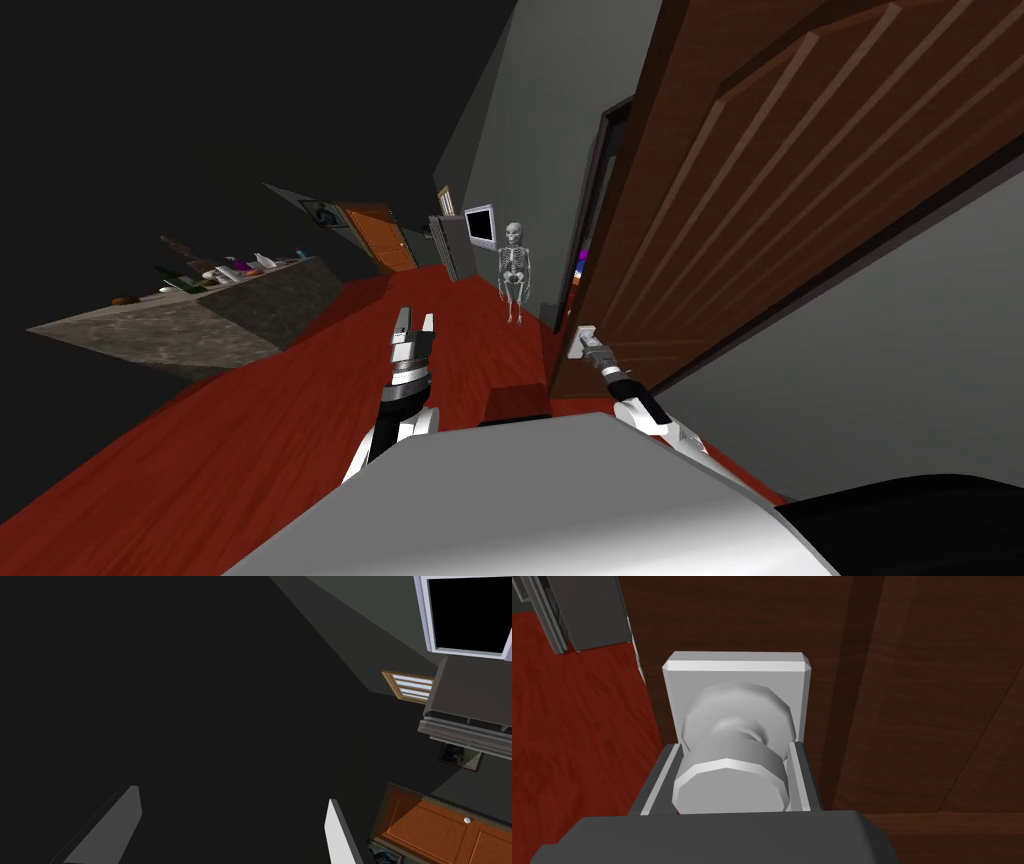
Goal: Pull the door open
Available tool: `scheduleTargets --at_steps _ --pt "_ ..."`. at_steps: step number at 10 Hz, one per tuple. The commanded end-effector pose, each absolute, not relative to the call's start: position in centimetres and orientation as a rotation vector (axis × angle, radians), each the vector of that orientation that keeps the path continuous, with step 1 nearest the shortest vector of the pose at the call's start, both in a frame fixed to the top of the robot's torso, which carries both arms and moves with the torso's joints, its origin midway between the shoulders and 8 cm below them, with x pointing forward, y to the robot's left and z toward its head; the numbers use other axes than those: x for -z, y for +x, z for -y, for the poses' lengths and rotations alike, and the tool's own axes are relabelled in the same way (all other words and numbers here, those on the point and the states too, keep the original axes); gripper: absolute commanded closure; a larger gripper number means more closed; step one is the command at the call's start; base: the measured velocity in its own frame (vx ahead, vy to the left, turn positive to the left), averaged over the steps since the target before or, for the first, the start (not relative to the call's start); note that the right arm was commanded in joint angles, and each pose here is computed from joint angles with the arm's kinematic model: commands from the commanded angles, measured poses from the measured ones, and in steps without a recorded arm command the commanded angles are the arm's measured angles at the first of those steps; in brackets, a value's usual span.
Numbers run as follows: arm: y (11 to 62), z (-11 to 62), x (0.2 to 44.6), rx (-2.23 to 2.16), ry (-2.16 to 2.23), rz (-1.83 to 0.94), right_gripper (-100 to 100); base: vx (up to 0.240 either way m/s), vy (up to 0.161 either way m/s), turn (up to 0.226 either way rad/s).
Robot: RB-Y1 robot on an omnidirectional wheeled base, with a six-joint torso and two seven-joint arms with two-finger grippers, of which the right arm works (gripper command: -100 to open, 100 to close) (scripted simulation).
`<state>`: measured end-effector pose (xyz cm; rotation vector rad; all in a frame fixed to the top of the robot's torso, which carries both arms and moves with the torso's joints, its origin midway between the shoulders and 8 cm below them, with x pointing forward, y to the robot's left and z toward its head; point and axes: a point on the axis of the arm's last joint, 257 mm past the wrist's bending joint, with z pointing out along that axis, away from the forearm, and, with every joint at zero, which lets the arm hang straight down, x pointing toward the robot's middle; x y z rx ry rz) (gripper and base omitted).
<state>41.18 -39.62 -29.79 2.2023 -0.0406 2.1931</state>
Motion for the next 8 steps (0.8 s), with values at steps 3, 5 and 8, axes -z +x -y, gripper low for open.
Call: scheduleTargets --at_steps 3,5,8 --pt "40.4 39.3 29.7 -2.214 2.217 0.011 100 -0.19 -0.069 0.134" --pt "40.1 39.2 29.6 -2.221 2.222 -0.001 100 -0.184 -0.067 0.097" --pt "39.6 39.2 29.9 -2.219 2.235 -0.017 100 -0.126 -0.032 0.08"
